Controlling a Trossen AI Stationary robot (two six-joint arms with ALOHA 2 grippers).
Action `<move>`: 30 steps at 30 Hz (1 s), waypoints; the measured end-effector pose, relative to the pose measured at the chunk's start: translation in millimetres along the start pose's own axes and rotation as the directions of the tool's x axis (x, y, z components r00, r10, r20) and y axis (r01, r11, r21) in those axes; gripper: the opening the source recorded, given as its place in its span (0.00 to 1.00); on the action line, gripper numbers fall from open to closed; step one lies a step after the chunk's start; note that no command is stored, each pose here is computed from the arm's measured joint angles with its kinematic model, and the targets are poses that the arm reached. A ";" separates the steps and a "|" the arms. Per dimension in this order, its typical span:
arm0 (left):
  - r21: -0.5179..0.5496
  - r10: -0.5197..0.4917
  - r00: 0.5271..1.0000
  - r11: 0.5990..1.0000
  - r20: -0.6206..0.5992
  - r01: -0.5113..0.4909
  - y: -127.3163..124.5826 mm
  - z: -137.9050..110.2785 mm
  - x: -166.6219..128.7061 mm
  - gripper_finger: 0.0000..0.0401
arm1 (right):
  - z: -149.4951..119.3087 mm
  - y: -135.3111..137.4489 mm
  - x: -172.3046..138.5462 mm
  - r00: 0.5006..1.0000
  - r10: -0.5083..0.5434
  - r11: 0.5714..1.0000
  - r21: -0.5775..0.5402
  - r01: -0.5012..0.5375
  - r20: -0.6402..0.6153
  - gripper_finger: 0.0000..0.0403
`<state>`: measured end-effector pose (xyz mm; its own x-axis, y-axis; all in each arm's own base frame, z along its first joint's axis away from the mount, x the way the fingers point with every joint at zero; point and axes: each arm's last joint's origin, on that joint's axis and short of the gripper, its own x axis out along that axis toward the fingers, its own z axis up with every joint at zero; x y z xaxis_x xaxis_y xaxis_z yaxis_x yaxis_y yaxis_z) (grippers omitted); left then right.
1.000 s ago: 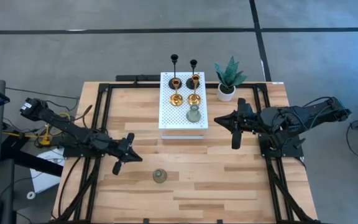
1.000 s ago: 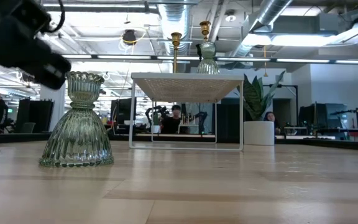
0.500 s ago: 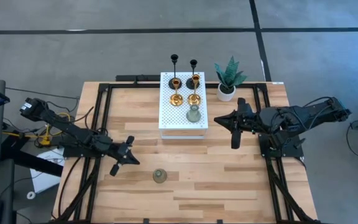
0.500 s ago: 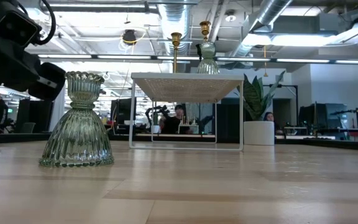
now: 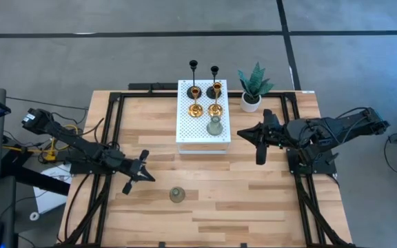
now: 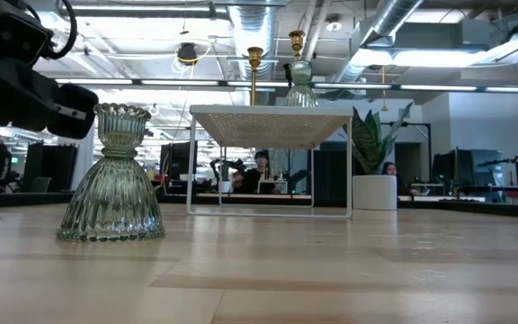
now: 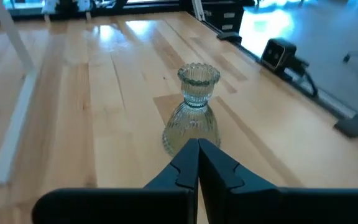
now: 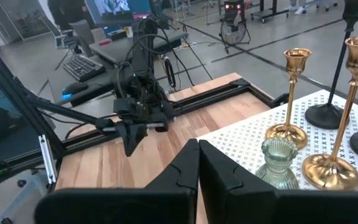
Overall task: Pick & Place candle stick holders
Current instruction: Put the transparent glass candle holder aligned with the other transparent glass candle holder on the shelf
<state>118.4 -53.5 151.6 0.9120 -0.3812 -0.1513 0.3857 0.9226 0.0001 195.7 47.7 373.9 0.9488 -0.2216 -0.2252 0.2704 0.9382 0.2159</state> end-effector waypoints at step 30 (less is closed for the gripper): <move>-0.132 0.025 0.999 0.991 -0.041 -0.031 3.0 -13.9 30.3 0.62 | 5.3 -12.3 6.0 0.998 -0.066 0.989 0.137 0.062 0.025 0.00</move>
<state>145.2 -61.5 133.2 0.9150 -0.3550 -0.1918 0.3358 0.9335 -0.1257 198.9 33.4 375.0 0.9327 -0.2894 -0.2154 0.3484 0.8775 0.3296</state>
